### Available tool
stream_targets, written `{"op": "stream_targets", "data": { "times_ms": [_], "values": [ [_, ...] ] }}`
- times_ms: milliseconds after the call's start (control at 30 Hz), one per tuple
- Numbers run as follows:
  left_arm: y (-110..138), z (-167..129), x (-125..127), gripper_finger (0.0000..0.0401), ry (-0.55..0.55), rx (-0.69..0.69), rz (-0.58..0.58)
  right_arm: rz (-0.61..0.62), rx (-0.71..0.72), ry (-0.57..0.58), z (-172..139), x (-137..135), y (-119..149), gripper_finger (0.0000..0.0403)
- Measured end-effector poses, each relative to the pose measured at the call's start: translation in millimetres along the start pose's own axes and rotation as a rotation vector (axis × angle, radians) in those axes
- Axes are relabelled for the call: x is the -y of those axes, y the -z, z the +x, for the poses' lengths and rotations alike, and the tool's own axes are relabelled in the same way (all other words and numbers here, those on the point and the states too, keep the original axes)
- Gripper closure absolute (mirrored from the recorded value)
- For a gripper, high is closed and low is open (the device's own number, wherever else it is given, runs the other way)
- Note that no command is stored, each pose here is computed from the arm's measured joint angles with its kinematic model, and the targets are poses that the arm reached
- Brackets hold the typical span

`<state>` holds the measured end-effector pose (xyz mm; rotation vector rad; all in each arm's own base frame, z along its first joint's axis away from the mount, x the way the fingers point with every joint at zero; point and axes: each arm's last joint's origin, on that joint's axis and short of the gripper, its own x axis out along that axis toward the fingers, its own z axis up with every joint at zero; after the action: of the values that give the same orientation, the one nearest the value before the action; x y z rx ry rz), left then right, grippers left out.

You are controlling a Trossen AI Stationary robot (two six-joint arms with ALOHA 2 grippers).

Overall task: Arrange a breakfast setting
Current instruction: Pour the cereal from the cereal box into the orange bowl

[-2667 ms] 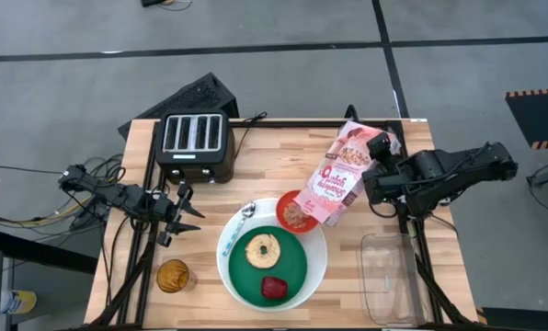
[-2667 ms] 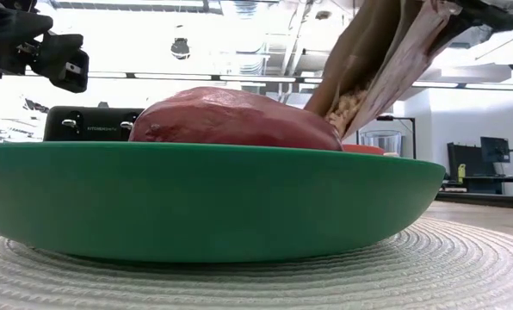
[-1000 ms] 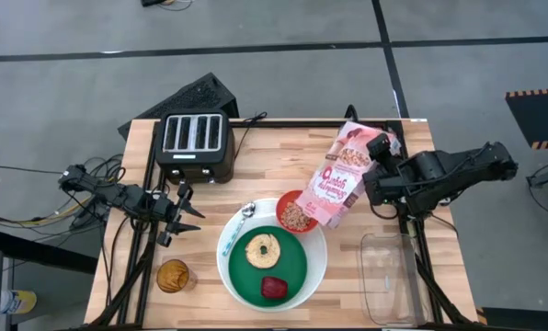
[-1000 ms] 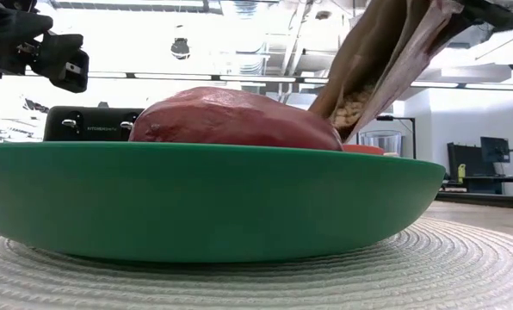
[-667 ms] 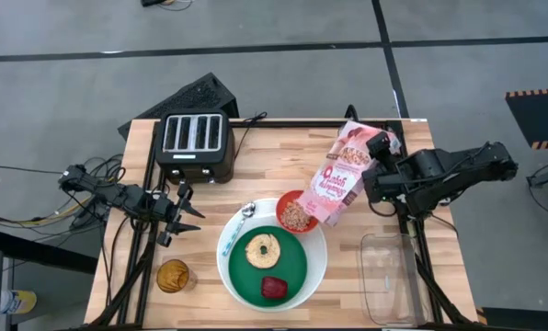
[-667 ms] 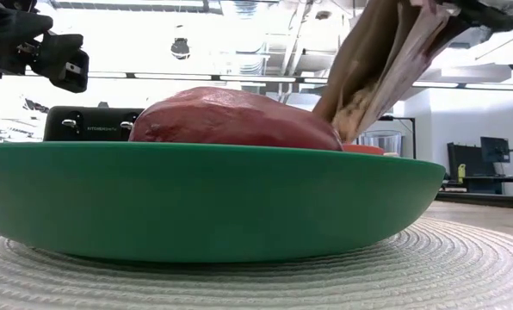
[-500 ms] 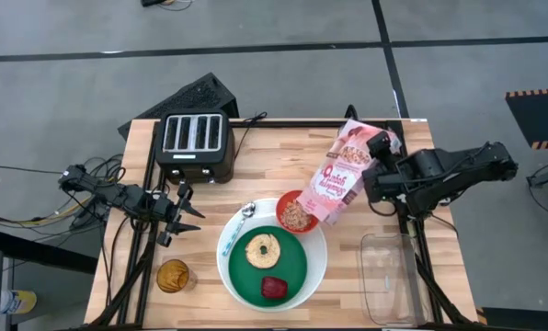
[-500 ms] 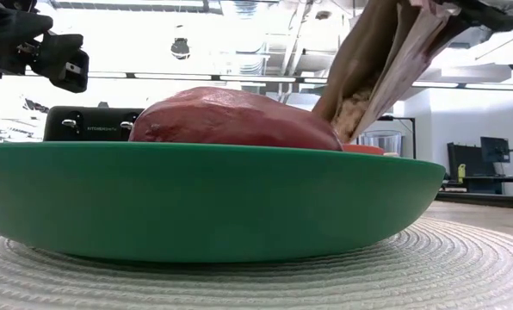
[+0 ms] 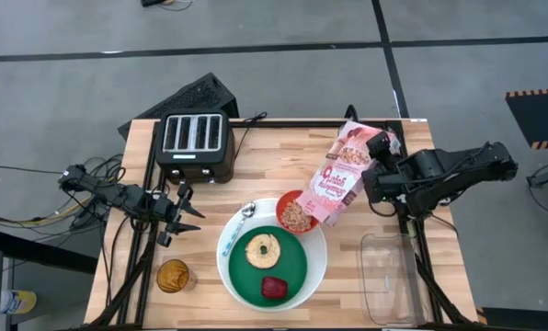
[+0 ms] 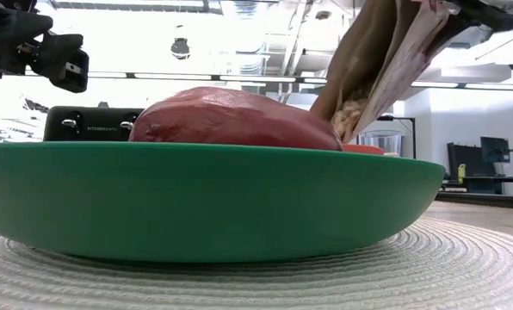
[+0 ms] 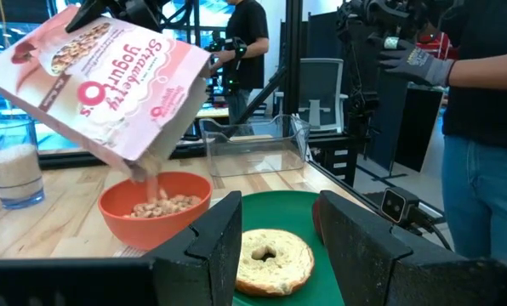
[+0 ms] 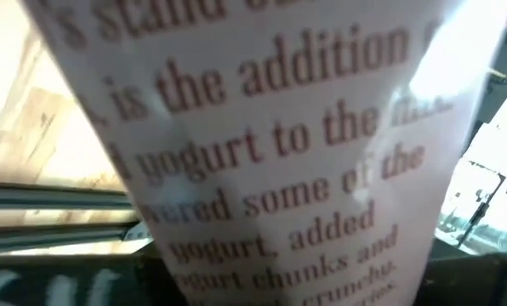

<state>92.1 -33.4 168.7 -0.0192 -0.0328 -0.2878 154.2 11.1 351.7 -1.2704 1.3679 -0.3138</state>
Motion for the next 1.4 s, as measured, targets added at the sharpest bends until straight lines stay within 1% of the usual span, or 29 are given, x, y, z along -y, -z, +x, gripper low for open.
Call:
{"op": "stream_targets", "data": {
  "times_ms": [900,1100,1400],
  "values": [
    [0,0,0,0.0257,0.000,0.000,0.000,0.037,0.019,-0.017,1,1,-1,0.0206],
    [0,0,0,0.0257,0.000,0.000,0.000,0.071,0.039,-0.010,-2,2,5,0.0206],
    [0,0,0,0.0257,0.000,0.000,0.000,0.158,0.100,-0.044,-7,0,22,0.0203]
  ]
}}
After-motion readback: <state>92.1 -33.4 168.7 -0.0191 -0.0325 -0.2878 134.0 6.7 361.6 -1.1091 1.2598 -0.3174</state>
